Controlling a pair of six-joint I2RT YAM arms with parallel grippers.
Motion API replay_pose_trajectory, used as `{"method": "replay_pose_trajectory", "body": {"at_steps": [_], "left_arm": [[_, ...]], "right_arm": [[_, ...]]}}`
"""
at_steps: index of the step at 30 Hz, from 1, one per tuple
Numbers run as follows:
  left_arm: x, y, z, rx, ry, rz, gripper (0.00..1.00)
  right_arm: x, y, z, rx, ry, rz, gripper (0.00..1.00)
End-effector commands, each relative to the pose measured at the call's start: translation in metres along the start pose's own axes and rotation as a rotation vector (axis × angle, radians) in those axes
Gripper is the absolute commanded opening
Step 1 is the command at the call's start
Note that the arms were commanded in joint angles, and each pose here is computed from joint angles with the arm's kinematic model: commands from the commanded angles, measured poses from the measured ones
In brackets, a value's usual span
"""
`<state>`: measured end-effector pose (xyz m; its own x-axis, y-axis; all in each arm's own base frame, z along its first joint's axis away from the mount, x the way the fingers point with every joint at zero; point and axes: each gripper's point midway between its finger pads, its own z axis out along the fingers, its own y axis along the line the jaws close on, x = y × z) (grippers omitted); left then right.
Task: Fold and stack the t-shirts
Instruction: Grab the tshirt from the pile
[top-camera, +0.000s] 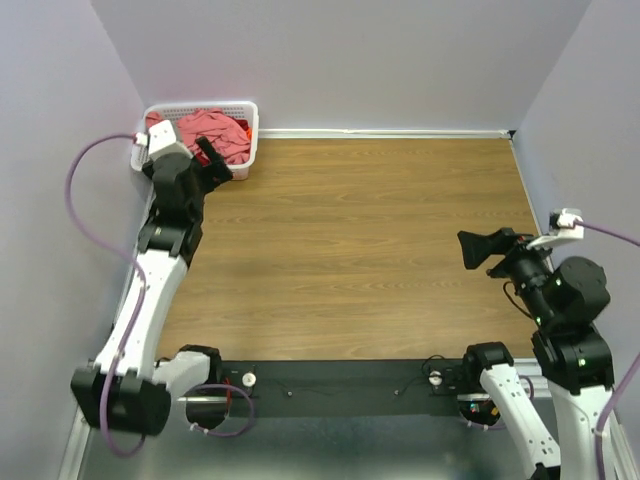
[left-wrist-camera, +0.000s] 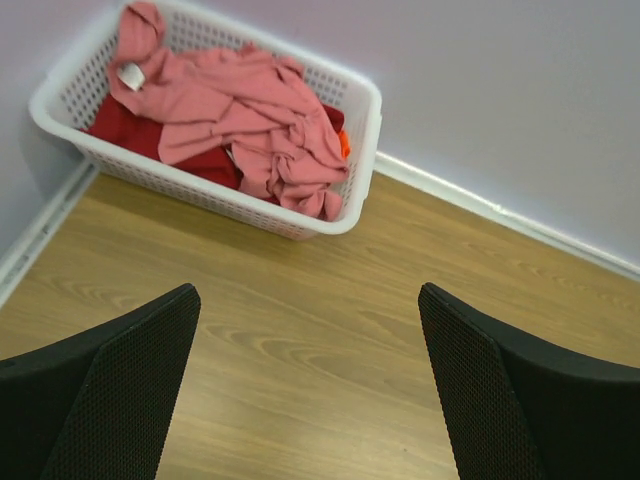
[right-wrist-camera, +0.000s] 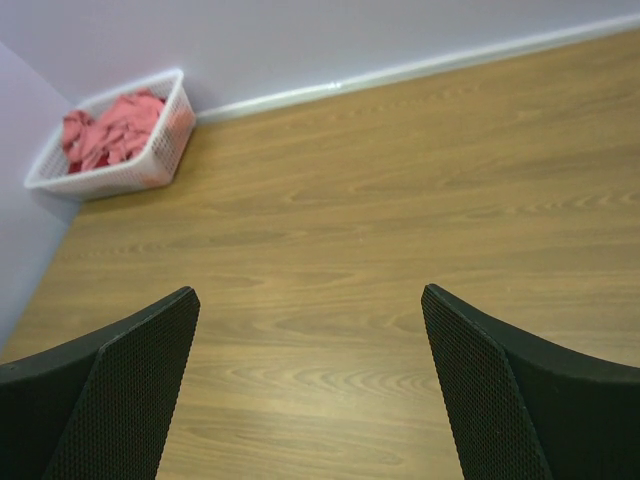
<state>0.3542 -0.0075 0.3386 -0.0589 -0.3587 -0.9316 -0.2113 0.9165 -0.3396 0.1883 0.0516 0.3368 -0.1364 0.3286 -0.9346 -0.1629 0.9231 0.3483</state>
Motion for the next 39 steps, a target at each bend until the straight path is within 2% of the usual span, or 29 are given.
{"method": "replay_pose_trajectory", "body": {"at_steps": [1, 8, 11, 12, 13, 14, 18, 23, 28, 34, 36, 37, 39], "left_arm": [[0.005, -0.013, 0.053, -0.025, 0.018, -0.056, 0.98], [0.042, -0.007, 0.156, -0.117, 0.136, -0.032, 0.96], [0.057, 0.001, 0.182, -0.149, 0.178, -0.021, 0.96], [0.087, 0.011, 0.224, -0.205, 0.264, -0.028, 0.94], [0.113, 0.023, 0.235, -0.24, 0.326, -0.015, 0.94], [0.108, 0.02, 0.244, -0.238, 0.316, -0.021, 0.93], [0.134, 0.022, 0.264, -0.232, 0.362, -0.024, 0.89], [0.162, 0.03, 0.283, -0.236, 0.403, -0.017, 0.8], [0.176, 0.034, 0.293, -0.231, 0.411, -0.004, 0.74], [0.185, 0.041, 0.3, -0.23, 0.404, 0.015, 0.53], [0.184, 0.042, 0.301, -0.228, 0.401, 0.026, 0.38], [0.176, 0.039, 0.301, -0.215, 0.386, 0.034, 0.23], [0.168, 0.035, 0.299, -0.196, 0.368, 0.04, 0.17]], "right_arm": [[0.018, 0.007, 0.018, -0.05, 0.1, 0.001, 1.0], [0.034, 0.001, 0.033, -0.021, 0.158, 0.06, 1.0], [0.033, -0.001, 0.033, -0.008, 0.147, 0.061, 1.0], [0.03, -0.008, 0.03, 0.038, 0.115, 0.093, 1.0], [0.028, -0.01, 0.029, 0.052, 0.099, 0.102, 1.0], [0.027, -0.011, 0.029, 0.06, 0.092, 0.104, 1.0], [0.024, -0.014, 0.028, 0.075, 0.076, 0.112, 1.0], [0.027, -0.015, 0.028, 0.087, 0.076, 0.142, 1.0], [0.03, -0.014, 0.03, 0.084, 0.088, 0.154, 1.0], [0.034, -0.013, 0.027, 0.072, 0.089, 0.173, 1.0], [0.033, -0.012, 0.026, 0.07, 0.084, 0.176, 1.0], [0.033, -0.012, 0.025, 0.07, 0.08, 0.176, 1.0], [0.031, -0.012, 0.024, 0.069, 0.075, 0.172, 1.0]]}}
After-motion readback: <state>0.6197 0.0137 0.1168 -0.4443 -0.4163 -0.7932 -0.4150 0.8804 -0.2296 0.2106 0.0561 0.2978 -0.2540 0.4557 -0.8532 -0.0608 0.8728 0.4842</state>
